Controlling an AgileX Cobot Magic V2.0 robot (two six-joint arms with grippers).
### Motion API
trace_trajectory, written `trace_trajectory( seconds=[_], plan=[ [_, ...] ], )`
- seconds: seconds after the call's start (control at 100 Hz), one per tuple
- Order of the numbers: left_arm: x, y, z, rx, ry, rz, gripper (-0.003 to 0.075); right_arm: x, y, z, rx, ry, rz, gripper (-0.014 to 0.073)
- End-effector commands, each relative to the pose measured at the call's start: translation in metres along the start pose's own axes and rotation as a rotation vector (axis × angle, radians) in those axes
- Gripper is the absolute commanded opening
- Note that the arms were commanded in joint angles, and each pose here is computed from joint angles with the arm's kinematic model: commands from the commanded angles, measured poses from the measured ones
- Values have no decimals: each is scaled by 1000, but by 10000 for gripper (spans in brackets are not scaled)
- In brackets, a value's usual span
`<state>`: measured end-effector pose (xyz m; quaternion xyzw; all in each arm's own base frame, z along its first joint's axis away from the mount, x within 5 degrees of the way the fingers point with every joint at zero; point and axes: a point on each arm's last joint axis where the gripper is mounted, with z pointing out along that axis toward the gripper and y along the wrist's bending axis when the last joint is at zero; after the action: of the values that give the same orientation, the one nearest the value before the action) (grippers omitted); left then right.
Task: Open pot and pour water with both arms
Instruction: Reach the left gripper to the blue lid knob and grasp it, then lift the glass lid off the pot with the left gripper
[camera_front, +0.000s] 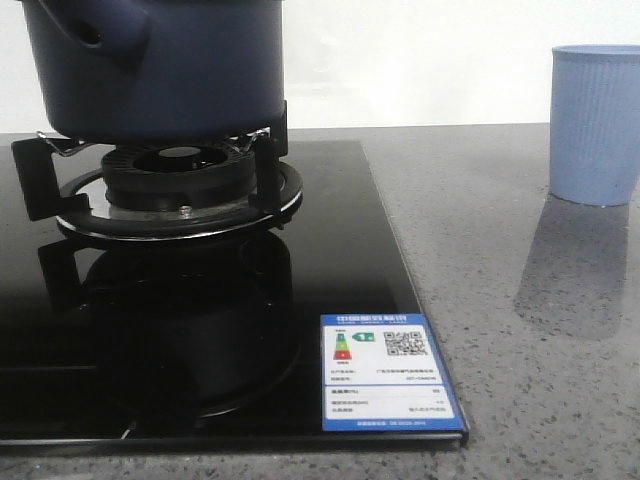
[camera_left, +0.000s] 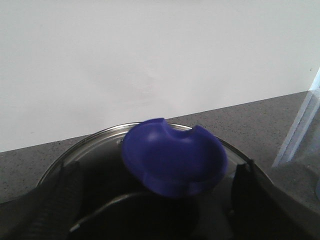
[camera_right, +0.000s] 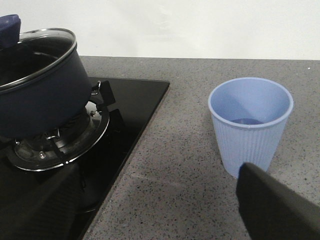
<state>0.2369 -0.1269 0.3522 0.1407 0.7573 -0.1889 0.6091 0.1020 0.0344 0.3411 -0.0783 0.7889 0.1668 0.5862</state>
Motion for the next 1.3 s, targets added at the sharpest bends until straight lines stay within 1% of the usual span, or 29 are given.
trace_trajectory(
  seconds=[0.0, 0.26, 0.48, 0.72, 0.82, 0.94, 1.03, 1.21, 1.29],
  plan=[
    [-24, -2, 3, -17, -117, 6, 552, -17, 0, -2, 15, -85, -13, 578],
    [-21, -2, 23, -21, -89, 7, 552, -17, 0, -2, 15, -85, -13, 578],
    [-21, -1, 25, -24, -89, 7, 551, -17, 0, -2, 15, -85, -13, 578],
    [-21, -2, 25, -22, -92, 52, 546, -17, 0, -2, 17, -89, -13, 578],
    [-21, -2, 25, -22, -92, 52, 502, -17, 0, -2, 17, -89, -13, 578],
    [-21, -2, 25, -22, -92, 52, 405, -17, 0, -2, 17, -89, -13, 578],
    [-21, -2, 25, -22, -92, 52, 356, -17, 0, -2, 17, -89, -13, 578],
    [-21, -2, 24, -22, -94, 52, 351, -17, 0, -2, 17, -89, -13, 578],
    [-27, -2, 19, -22, -117, 51, 351, -17, 0, -2, 23, -87, -25, 578]
  ],
)
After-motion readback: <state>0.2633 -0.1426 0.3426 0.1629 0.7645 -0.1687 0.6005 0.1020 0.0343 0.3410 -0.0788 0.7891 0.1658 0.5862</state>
